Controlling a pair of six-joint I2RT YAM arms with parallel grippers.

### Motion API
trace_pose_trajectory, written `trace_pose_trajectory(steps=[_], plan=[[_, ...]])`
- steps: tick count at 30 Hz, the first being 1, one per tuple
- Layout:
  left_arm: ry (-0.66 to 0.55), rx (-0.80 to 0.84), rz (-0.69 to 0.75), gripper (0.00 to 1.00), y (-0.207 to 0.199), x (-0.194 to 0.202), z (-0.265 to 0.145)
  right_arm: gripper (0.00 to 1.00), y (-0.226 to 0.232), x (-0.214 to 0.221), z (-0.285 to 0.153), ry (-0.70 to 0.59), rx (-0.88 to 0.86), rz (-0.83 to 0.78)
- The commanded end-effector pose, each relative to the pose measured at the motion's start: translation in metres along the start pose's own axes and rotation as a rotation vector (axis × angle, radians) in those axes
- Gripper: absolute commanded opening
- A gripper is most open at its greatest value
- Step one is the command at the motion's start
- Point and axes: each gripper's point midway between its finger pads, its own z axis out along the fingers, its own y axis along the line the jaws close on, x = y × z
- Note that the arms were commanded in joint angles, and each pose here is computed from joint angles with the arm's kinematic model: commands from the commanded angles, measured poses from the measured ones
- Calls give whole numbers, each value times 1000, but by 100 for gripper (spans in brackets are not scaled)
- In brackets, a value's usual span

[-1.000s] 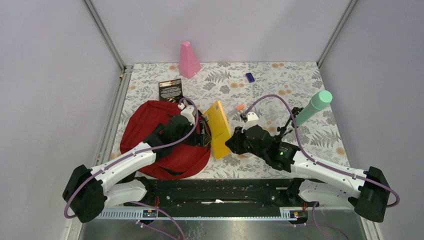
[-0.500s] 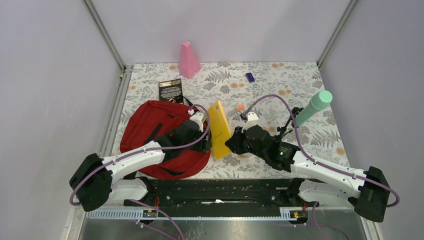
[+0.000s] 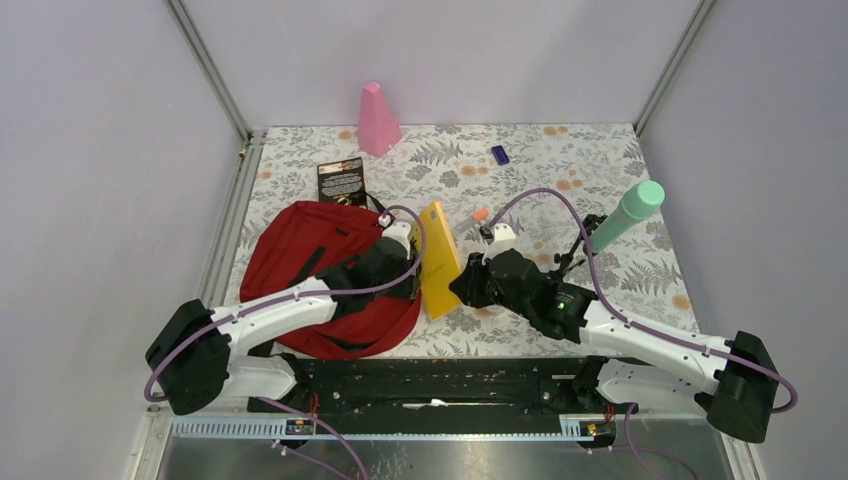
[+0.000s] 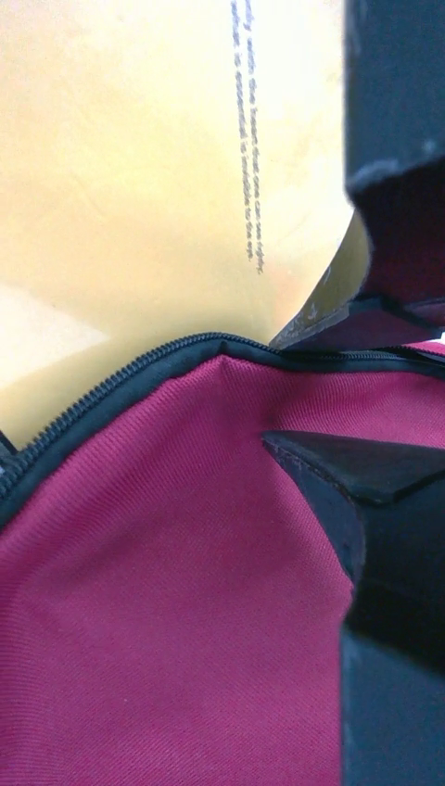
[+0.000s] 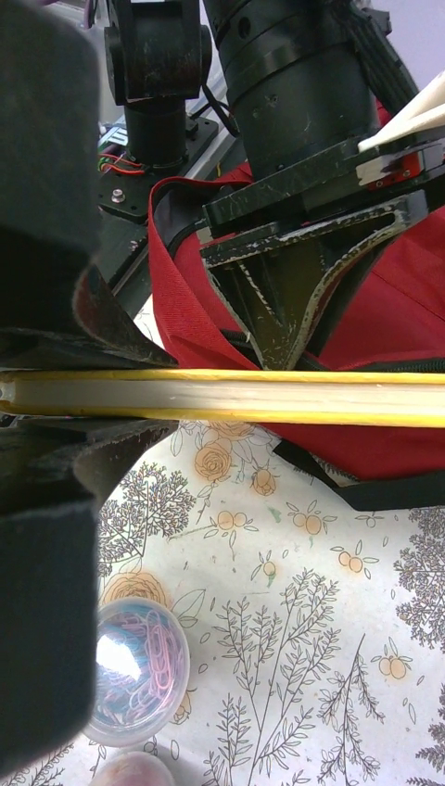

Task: Pack the student bag
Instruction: Place the book in the student bag.

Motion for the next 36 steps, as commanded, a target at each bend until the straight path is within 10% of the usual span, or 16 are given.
trace_pose_trajectory(steps=[1,9,25,36], plan=[[-89,3,-25,32,-13,-36,-1,0,34,-48,-6,-136,-97,45],[-164,-43,-30,0,-5,-56,-19,0,33,-51,-7,-147,-87,44],[-134,53,45,0,38,-131,-100,0,28,-97,-22,-217,39,-166],[-517,-35,63,0,63,-205,-162,0,87,-114,-22,-170,-179,-58]])
